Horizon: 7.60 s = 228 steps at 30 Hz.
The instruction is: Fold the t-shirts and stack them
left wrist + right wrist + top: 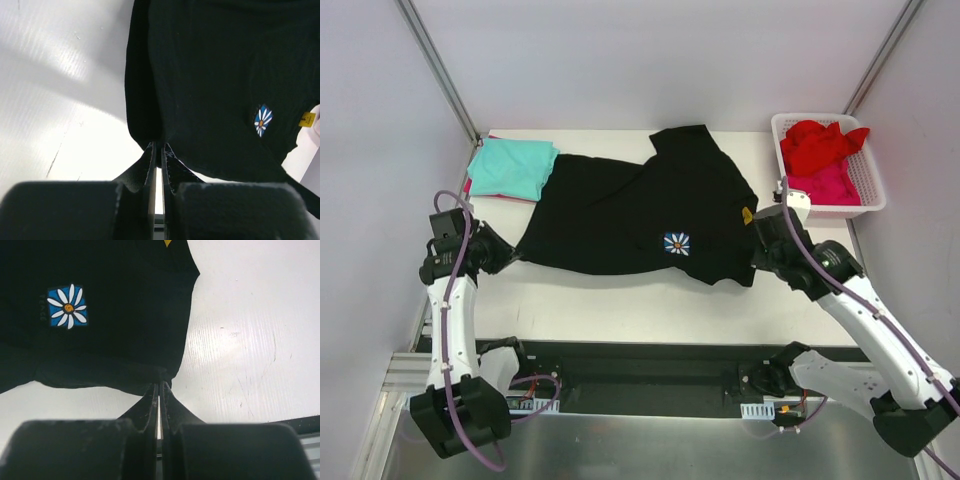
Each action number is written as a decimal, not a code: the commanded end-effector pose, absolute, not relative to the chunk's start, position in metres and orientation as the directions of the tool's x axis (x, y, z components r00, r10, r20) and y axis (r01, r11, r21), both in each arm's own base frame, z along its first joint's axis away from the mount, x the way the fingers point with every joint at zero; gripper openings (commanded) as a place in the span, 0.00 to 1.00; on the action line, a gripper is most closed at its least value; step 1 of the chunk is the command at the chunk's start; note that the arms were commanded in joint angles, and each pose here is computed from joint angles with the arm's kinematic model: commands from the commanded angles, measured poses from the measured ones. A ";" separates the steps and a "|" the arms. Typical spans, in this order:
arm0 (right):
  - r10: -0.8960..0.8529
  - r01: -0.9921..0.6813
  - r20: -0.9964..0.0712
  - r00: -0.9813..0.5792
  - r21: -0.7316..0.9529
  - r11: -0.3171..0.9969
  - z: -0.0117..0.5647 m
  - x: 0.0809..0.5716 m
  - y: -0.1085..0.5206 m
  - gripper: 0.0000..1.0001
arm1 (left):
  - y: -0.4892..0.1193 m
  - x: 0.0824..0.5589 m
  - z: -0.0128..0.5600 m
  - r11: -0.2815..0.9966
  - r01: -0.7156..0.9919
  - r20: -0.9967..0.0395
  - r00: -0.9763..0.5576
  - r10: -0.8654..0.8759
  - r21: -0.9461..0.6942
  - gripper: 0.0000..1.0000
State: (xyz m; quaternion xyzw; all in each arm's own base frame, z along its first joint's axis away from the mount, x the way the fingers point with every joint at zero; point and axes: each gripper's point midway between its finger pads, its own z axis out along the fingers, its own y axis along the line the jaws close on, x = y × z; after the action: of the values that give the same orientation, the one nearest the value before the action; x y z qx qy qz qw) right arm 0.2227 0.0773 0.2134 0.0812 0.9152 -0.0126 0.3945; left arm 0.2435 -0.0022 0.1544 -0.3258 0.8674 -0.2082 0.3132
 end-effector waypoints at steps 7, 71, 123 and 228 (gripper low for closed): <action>0.159 0.135 -0.759 -0.632 0.095 0.986 0.248 0.205 0.067 0.01 | -0.015 0.253 0.185 0.786 -0.359 -0.508 -0.613 -0.606 -0.504 0.00; 0.196 0.232 -0.615 -0.764 0.022 0.973 0.163 0.196 0.044 0.01 | -0.031 0.233 0.120 0.899 -0.392 -0.459 -0.773 -0.437 -0.195 0.00; 0.263 0.297 -0.542 -0.798 0.026 0.954 0.154 0.295 0.022 0.01 | -0.016 0.301 0.107 0.901 -0.410 -0.405 -0.807 -0.430 -0.141 0.00; 0.367 0.329 -0.354 -0.860 0.166 0.930 0.087 0.276 0.048 0.38 | -0.069 0.282 0.057 0.928 -0.357 -0.314 -0.873 -0.373 -0.109 0.99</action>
State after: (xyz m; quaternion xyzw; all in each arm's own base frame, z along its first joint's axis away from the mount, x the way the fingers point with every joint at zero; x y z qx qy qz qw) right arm 0.2685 0.0423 0.0866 0.1743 0.9674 0.0330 0.1809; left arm 0.2752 -0.0693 0.0577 -0.1705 0.9731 -0.0186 0.1535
